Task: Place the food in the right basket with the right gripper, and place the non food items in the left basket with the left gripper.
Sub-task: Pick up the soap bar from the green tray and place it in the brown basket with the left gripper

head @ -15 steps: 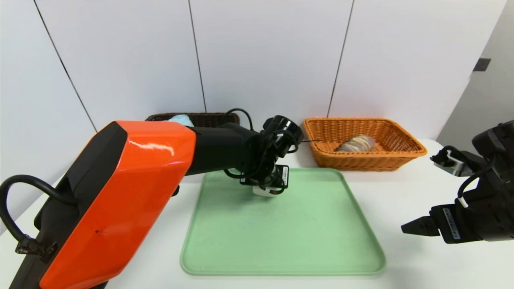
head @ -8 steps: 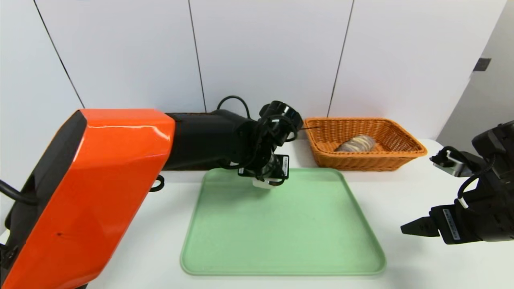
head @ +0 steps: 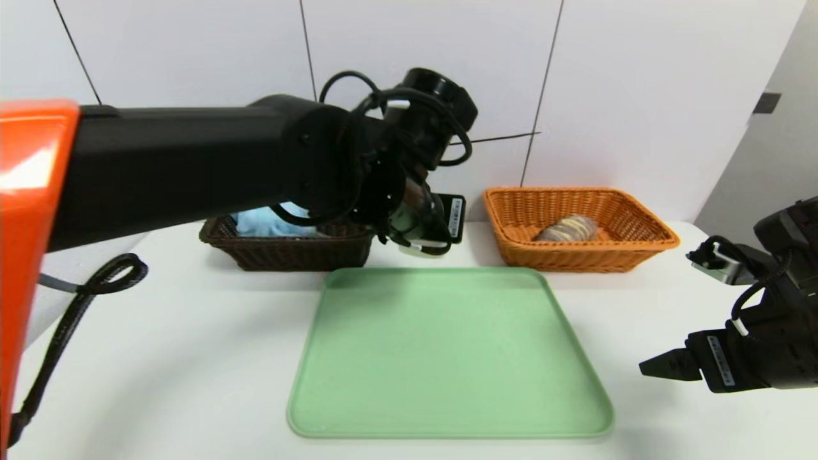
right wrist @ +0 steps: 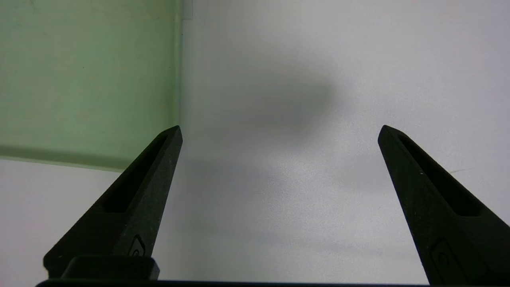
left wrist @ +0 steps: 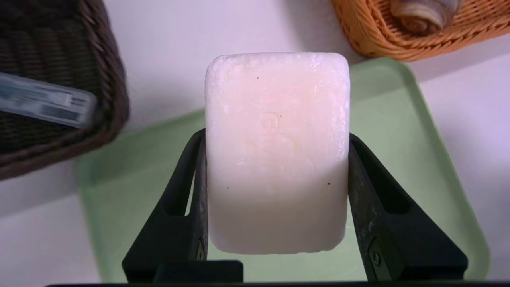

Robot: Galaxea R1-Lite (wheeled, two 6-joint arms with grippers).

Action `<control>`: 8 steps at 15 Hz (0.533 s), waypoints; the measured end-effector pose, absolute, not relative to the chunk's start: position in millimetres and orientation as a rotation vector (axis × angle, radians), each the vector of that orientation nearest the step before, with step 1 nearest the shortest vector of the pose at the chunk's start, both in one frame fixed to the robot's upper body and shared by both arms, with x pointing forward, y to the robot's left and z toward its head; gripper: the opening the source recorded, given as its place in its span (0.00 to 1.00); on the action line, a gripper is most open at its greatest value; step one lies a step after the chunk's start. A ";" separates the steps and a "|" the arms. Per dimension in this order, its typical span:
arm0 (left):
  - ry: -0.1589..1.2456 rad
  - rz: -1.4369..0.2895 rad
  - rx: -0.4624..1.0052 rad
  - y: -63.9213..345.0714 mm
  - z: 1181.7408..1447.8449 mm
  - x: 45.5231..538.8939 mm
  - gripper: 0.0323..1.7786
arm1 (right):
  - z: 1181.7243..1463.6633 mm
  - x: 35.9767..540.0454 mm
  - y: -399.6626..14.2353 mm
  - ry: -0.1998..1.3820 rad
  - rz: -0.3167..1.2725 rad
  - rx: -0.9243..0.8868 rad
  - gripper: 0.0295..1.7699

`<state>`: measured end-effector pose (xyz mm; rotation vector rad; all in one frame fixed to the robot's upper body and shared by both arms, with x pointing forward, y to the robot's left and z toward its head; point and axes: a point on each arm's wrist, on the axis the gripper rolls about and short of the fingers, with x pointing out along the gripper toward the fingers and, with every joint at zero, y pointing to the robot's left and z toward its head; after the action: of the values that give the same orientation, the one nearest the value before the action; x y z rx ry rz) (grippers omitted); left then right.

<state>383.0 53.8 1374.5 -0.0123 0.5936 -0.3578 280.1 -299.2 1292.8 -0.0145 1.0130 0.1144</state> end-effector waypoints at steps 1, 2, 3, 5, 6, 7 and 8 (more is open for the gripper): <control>0.560 -0.348 -0.008 65.0 1383.8 386.7 0.54 | 1292.9 280.1 -299.2 1.013 0.114 -0.014 0.96; 0.523 -0.330 -0.004 78.7 1393.3 392.4 0.54 | 1293.4 279.6 -299.3 1.010 0.114 -0.014 0.96; 0.498 -0.309 0.000 92.8 1400.2 398.8 0.54 | 1293.9 279.1 -299.4 1.007 0.114 -0.014 0.96; 0.475 -0.265 -0.005 124.3 1408.5 414.5 0.54 | 1294.6 278.4 -299.6 1.004 0.111 -0.017 0.96; 0.476 -0.247 -0.018 139.0 1409.7 422.8 0.54 | 1294.9 278.0 -299.7 1.002 0.111 -0.019 0.96; 0.479 -0.233 -0.030 151.6 1409.3 430.6 0.54 | 1295.2 277.6 -299.8 1.001 0.112 -0.022 0.96; 0.474 -0.212 -0.044 163.6 1407.9 439.7 0.54 | 1295.4 276.8 -300.0 1.001 0.112 -0.023 0.96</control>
<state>439.7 163.6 1407.9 -0.0438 0.4744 -0.2116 276.8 -300.0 1295.4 -0.0229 1.0006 0.1121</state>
